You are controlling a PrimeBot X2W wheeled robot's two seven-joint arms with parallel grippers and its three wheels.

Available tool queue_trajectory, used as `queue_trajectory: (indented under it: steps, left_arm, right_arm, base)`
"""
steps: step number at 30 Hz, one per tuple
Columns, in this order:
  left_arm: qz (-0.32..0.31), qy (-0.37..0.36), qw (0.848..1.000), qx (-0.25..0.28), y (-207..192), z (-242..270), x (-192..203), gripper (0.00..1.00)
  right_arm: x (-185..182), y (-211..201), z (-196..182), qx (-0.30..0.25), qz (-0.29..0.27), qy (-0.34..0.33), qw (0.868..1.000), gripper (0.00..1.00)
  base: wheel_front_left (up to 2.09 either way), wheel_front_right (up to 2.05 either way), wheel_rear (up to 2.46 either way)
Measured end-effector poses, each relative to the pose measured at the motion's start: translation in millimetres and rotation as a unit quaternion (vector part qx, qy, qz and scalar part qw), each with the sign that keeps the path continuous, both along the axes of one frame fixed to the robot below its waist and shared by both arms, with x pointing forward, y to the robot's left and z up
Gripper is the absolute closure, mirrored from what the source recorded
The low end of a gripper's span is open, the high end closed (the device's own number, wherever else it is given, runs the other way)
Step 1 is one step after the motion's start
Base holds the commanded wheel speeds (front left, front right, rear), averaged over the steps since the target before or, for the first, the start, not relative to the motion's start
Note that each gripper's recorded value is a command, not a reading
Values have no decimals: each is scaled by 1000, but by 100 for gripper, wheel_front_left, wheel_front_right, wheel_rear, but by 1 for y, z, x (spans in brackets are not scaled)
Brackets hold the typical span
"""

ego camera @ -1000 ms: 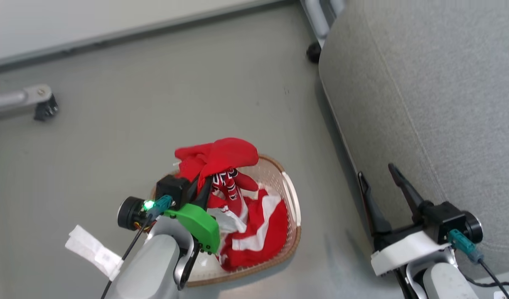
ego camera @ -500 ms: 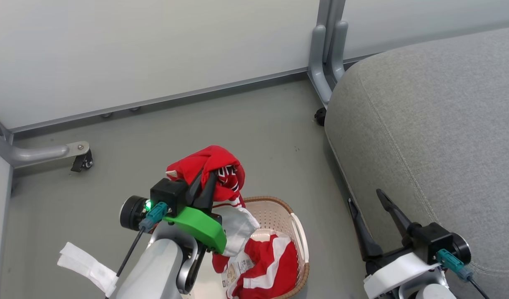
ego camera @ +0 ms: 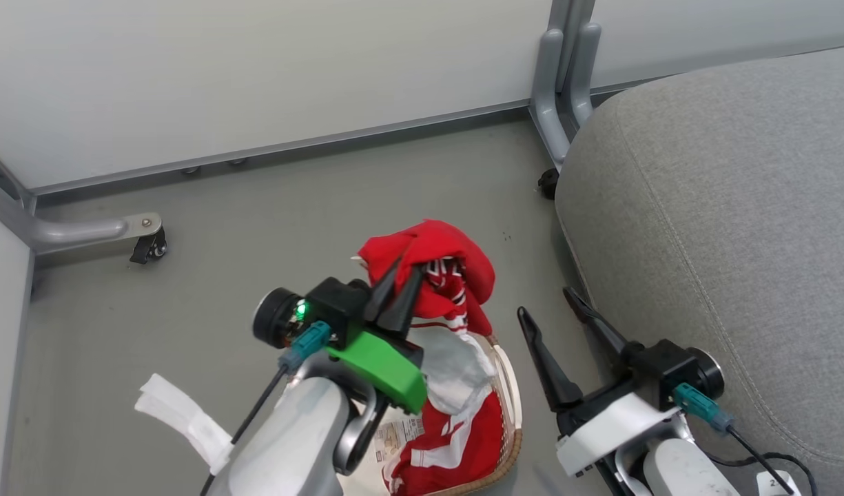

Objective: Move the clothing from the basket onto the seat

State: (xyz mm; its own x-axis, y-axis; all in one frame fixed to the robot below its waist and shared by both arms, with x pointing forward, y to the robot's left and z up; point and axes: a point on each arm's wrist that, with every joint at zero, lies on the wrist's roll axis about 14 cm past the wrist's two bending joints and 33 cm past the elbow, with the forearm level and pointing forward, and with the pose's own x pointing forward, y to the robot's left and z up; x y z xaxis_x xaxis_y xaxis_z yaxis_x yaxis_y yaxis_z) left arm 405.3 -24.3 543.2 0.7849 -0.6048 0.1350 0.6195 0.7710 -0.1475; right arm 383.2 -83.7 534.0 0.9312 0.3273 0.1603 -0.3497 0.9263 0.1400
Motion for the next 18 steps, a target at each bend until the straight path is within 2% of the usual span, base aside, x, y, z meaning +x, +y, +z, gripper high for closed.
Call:
queue_trajectory:
  steps: [8, 18]
  left_arm:
    - [-65, -7, 998, -18, -37, 15, -20, 100]
    - [-109, -32, 992, -52, -60, 51, -41, 100]
  right_arm:
    - [6, 25, -3, 1, 40, 6, 999, 0]
    - [4, 19, -49, -27, 33, 74, 996, 0]
  base:
    - [0, 0, 0]
    - [0, 0, 0]
